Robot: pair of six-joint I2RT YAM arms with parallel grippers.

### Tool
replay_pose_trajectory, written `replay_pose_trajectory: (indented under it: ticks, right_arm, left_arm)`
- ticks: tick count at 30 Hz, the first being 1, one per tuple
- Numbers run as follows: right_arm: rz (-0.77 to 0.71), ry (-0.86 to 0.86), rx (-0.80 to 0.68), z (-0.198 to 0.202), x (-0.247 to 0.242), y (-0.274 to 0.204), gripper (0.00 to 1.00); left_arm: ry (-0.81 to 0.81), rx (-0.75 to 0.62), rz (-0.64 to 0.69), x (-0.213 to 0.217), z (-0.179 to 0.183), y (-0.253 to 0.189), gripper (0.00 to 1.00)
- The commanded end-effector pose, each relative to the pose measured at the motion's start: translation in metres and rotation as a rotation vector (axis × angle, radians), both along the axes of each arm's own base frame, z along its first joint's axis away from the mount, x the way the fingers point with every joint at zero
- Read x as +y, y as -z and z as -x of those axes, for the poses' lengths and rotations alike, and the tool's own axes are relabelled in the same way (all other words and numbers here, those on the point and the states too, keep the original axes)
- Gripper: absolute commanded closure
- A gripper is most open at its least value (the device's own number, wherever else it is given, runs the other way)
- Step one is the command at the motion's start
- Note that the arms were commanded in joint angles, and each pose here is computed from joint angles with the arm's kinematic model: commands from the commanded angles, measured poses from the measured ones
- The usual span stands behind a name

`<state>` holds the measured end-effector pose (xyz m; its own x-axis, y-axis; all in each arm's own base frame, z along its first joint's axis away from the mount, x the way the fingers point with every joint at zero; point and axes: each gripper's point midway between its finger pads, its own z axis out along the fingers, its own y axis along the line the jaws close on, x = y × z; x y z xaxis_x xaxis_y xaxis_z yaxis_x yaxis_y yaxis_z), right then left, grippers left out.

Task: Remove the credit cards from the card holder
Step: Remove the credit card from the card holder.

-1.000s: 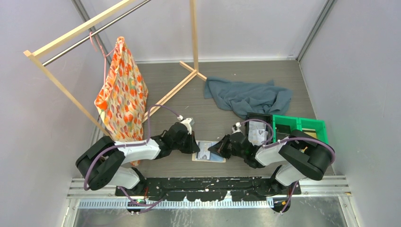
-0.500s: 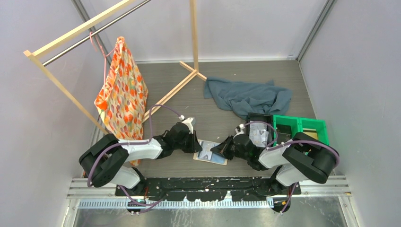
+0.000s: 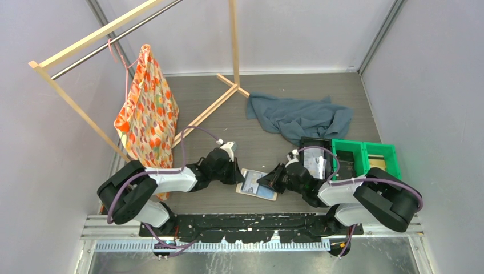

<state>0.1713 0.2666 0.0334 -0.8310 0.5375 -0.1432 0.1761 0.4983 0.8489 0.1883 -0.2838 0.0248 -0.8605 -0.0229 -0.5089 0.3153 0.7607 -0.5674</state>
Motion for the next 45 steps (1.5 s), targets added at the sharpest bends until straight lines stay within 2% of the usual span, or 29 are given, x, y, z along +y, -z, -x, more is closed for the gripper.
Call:
replay_pose_trajectory:
  ticks: [1,4,7,11,16,20,24,27,31,34,36,40,45]
  right_arm:
    - [0.041,-0.005,-0.001,-0.001,-0.005,0.003,0.79]
    - [0.03,-0.015,-0.007,-0.003,0.001,-0.003,0.74]
    - [0.028,-0.027,-0.012,-0.006,0.006,-0.006,0.74]
    - [0.034,-0.045,-0.012,-0.009,0.014,-0.003,0.81]
    - [0.007,-0.084,-0.011,-0.013,0.031,-0.002,0.94]
    - [-0.017,-0.13,-0.008,-0.017,0.049,-0.002,0.99]
    - [-0.037,-0.125,-0.005,-0.019,0.053,-0.003,0.98]
    - [-0.028,-0.115,-0.01,-0.017,0.048,-0.004,0.95]
    - [0.01,-0.114,-0.019,-0.015,0.04,-0.007,0.86]
    - [0.025,-0.119,-0.033,-0.015,0.038,-0.013,0.79]
    - [0.033,-0.131,-0.038,-0.014,0.039,-0.016,0.73]
    - [0.035,-0.156,-0.042,-0.013,0.043,-0.02,0.59]
    - [0.036,-0.171,-0.041,-0.013,0.049,-0.017,0.6]
  left_arm:
    - [-0.031,0.079,-0.2,0.042,0.019,0.041,0.99]
    - [-0.038,0.079,-0.208,0.046,0.02,0.041,0.99]
    - [-0.05,0.074,-0.215,0.052,0.022,0.041,0.99]
    - [-0.068,0.069,-0.225,0.062,0.027,0.038,0.99]
    - [-0.112,0.04,-0.261,0.081,0.03,0.032,1.0]
    - [-0.133,0.015,-0.243,0.087,0.031,0.022,1.0]
    - [-0.148,-0.021,-0.228,0.088,0.027,0.004,0.99]
    - [-0.14,-0.045,-0.196,0.083,0.024,-0.009,0.99]
    - [-0.112,-0.054,-0.14,0.07,0.022,-0.02,1.0]
    - [-0.083,-0.059,-0.047,0.052,0.021,-0.028,0.99]
    - [-0.078,-0.066,-0.001,0.044,0.019,-0.031,0.99]
    - [-0.094,-0.08,-0.003,0.043,0.013,-0.032,0.98]
    - [-0.091,-0.086,-0.019,0.042,0.01,-0.027,0.96]
